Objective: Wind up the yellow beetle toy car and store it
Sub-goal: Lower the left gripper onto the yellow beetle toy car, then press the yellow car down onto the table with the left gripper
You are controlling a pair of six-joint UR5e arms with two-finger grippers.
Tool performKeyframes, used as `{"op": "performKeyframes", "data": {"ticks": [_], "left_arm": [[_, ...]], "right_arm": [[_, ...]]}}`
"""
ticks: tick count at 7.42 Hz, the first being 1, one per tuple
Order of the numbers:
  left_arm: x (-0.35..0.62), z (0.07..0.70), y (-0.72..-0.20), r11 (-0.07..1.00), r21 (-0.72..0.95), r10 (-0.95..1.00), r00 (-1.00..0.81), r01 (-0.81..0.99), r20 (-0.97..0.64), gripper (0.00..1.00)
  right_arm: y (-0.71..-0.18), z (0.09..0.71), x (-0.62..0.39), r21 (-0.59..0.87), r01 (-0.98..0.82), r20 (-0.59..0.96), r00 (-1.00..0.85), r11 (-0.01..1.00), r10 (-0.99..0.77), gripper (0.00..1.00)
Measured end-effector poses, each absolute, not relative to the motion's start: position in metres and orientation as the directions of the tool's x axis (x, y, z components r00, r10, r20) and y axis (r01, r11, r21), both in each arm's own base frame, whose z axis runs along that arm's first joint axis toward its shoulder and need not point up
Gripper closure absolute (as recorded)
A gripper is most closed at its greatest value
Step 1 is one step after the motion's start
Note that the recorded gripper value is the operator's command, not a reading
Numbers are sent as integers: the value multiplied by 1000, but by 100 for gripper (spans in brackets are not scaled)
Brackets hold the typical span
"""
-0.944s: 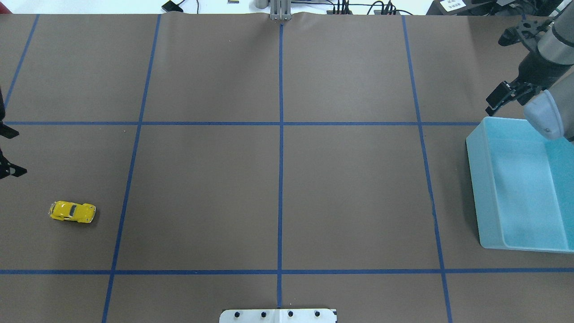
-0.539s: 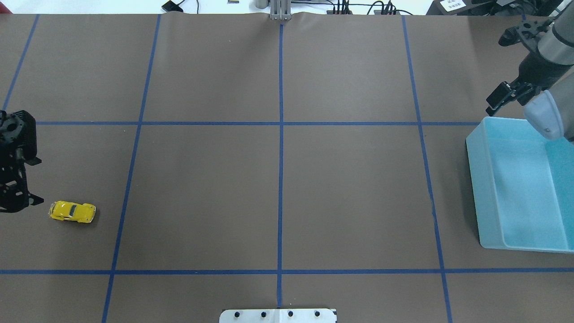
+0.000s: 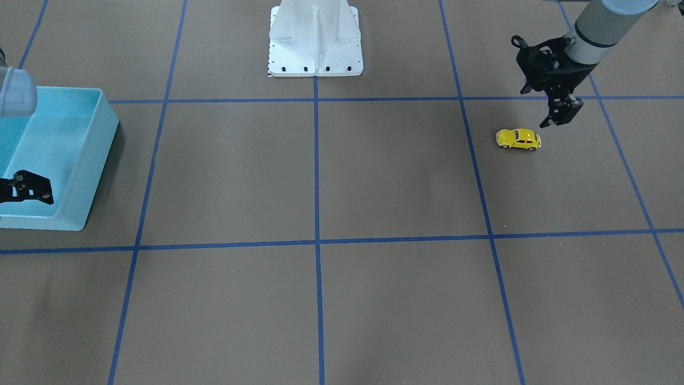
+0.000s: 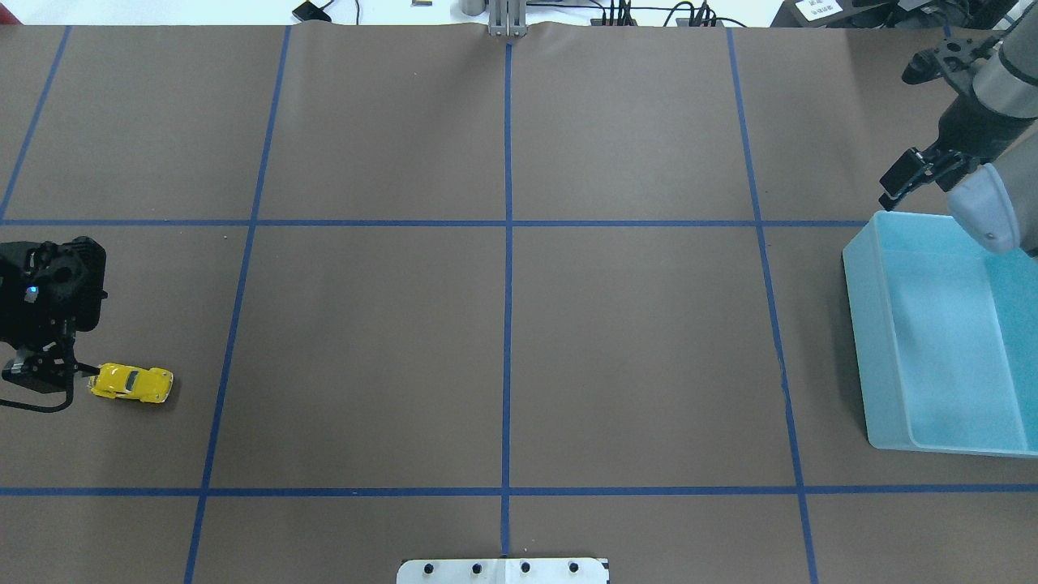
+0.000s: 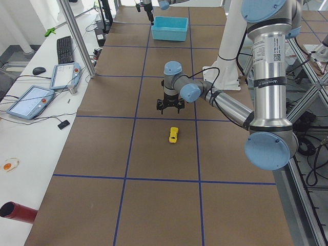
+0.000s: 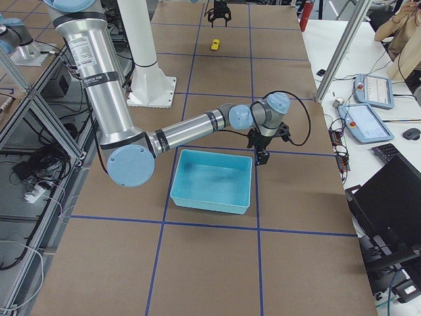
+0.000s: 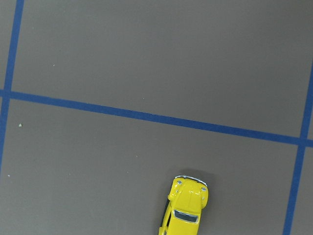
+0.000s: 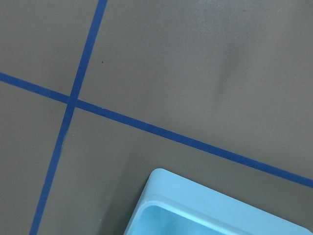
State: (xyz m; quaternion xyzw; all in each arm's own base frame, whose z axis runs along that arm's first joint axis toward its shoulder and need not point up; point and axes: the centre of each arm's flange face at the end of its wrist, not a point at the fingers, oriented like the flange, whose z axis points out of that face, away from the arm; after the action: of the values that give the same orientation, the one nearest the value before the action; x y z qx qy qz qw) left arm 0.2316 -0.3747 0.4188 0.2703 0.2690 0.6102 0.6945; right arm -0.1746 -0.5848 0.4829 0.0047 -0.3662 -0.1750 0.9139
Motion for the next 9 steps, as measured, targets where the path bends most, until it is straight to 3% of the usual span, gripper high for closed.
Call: {"op": "performKeyframes", "data": {"ticks": [3, 9], "left_arm": [[245, 453, -377, 14, 701, 999, 47, -713, 28, 0], [282, 473, -367, -43, 712, 999, -28, -701, 34, 0]], "right_arm": [[-585, 483, -175, 137, 316, 668, 670, 939, -324, 0], [-585, 483, -175, 137, 316, 668, 671, 939, -323, 0]]}}
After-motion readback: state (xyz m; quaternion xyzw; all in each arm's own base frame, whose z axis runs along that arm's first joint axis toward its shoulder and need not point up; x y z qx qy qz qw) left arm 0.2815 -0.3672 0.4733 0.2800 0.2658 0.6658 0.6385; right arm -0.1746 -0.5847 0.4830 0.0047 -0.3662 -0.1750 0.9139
